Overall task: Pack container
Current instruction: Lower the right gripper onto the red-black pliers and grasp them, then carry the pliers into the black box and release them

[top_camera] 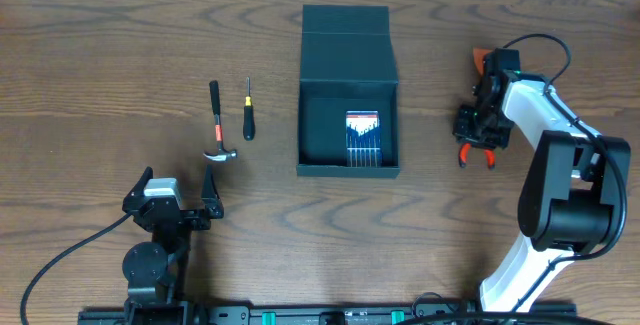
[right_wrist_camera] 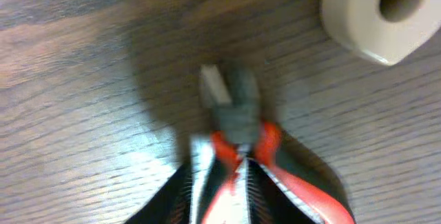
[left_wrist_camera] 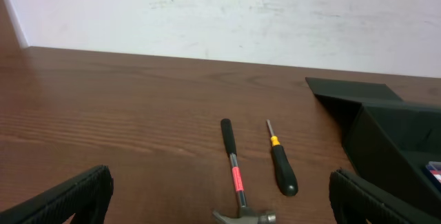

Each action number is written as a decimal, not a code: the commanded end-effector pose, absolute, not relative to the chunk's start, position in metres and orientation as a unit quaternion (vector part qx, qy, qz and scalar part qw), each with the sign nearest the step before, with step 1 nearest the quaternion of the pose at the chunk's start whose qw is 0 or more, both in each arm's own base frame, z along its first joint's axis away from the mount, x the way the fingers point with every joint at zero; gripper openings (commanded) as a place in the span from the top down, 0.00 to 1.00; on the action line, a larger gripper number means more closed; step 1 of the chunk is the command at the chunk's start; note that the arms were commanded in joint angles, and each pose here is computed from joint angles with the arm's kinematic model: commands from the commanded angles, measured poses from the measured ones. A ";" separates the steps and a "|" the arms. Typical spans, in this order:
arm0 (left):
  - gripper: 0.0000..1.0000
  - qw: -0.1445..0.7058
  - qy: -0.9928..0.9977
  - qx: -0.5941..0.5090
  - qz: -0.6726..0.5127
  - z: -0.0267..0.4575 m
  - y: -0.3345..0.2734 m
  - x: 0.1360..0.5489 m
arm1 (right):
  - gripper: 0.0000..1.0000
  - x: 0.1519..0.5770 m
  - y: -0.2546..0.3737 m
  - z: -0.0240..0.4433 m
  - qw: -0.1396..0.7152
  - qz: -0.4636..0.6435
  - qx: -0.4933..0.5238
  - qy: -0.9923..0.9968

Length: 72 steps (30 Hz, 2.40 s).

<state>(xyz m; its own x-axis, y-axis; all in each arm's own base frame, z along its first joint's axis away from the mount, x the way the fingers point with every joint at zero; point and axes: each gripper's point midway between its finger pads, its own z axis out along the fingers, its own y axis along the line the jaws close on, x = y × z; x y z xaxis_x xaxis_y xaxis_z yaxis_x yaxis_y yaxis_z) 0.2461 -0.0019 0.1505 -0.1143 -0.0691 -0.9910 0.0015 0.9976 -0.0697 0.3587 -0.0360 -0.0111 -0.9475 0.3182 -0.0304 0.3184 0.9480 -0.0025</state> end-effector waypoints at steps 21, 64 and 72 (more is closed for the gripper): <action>0.02 0.661 0.750 -0.016 -0.029 0.144 -0.005 0.246 | 0.99 0.320 0.008 -0.054 -0.068 0.002 0.099 0.993; 0.01 0.661 0.750 -0.016 -0.029 0.144 -0.005 0.246 | 0.99 0.356 0.158 0.201 0.249 0.113 -0.040 0.961; 0.01 0.661 0.750 -0.016 -0.029 0.144 -0.005 0.246 | 0.99 0.366 0.186 0.236 0.308 0.122 -0.010 0.944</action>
